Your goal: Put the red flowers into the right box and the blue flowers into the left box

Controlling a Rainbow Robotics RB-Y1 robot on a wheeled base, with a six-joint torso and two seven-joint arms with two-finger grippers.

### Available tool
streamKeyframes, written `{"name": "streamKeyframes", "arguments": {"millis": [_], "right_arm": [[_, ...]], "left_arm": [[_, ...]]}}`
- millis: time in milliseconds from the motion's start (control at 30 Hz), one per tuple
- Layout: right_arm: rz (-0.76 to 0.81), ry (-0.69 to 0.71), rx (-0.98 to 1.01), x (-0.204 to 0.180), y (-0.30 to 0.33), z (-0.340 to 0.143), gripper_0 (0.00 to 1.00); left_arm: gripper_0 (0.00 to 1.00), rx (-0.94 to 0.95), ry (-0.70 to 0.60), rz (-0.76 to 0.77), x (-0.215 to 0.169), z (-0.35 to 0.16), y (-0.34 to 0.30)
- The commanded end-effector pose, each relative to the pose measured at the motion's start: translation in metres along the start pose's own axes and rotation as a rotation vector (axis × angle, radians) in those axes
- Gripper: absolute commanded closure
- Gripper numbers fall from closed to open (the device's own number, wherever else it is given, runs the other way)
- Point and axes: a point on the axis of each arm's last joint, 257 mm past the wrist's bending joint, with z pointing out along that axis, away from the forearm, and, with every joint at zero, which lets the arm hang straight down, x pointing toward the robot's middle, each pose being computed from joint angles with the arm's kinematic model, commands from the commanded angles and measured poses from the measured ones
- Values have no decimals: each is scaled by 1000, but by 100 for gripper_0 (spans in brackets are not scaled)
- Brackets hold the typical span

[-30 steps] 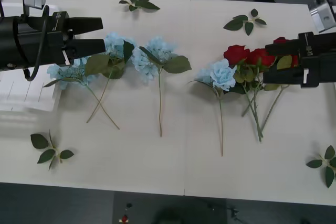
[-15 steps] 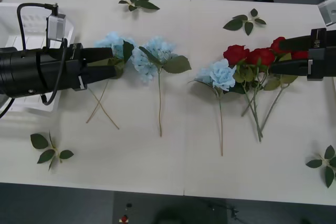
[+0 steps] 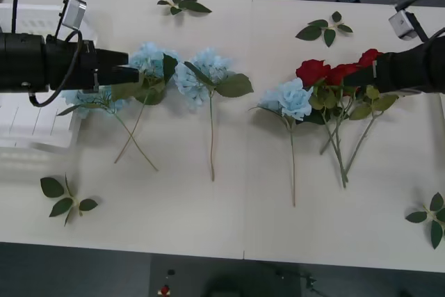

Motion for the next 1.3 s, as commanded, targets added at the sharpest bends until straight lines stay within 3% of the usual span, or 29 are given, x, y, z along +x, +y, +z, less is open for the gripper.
{"name": "streamKeyframes", "arguments": {"millis": [33, 233, 467, 567, 867, 1300], "right_arm": [[119, -39, 119, -22, -29, 6, 0], [238, -54, 317, -24, -99, -8, 0], [384, -102, 466, -21, -159, -26, 0], [405, -122, 530, -18, -180, -22, 0], [449, -143, 569, -4, -198, 22, 0], [608, -236, 538, -5, -218, 41, 0]], "left_arm": [[4, -59, 85, -77, 4, -13, 13], [4, -117, 207, -336, 38, -19, 19], [4, -161, 240, -607, 52, -21, 19], [4, -242, 271, -655, 63, -27, 34], [5, -516, 351, -575, 87, -58, 90], [4, -665, 246, -309, 96, -59, 105]]}}
